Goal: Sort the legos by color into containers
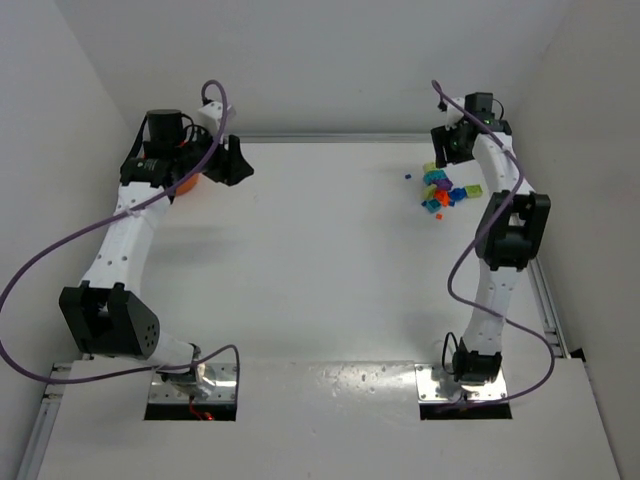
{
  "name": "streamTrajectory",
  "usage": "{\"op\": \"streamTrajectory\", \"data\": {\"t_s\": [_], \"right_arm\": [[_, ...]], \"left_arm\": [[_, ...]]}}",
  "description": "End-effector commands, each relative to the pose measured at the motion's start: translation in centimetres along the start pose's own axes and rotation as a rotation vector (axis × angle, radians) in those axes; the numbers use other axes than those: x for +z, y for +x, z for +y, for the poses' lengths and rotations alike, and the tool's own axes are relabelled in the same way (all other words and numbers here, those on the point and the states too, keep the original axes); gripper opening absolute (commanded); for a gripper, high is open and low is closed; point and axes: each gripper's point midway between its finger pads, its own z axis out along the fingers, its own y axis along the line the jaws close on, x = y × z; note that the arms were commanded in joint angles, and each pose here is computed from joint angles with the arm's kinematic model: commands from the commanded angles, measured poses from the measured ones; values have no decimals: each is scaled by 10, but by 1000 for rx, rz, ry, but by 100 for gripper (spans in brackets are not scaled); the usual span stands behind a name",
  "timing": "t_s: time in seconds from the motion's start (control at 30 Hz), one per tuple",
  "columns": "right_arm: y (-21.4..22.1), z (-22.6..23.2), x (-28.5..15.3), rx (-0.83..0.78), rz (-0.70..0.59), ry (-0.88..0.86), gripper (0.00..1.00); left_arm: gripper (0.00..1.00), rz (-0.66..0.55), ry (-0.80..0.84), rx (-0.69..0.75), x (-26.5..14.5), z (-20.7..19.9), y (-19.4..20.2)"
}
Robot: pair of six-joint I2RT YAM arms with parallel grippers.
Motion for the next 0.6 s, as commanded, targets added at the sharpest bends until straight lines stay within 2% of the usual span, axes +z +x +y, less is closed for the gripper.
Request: {"op": "streamTrajectory", "data": {"t_s": [0.0,0.2,0.33,0.57], "right_arm": [[4,-3,19,57,59,-10,61],[22,-2,43,94,111,-28,68],[26,0,51,96,123,-42,76],[31,-8,67,104,134,0,77]], "left_arm": [[59,-52,25,13,1,-7,-14],[59,-37,28,-7,7,-5,-9],[59,-30,29,-13,9,-3,-6],[59,-38,37,-7,10,-4,-9]]}}
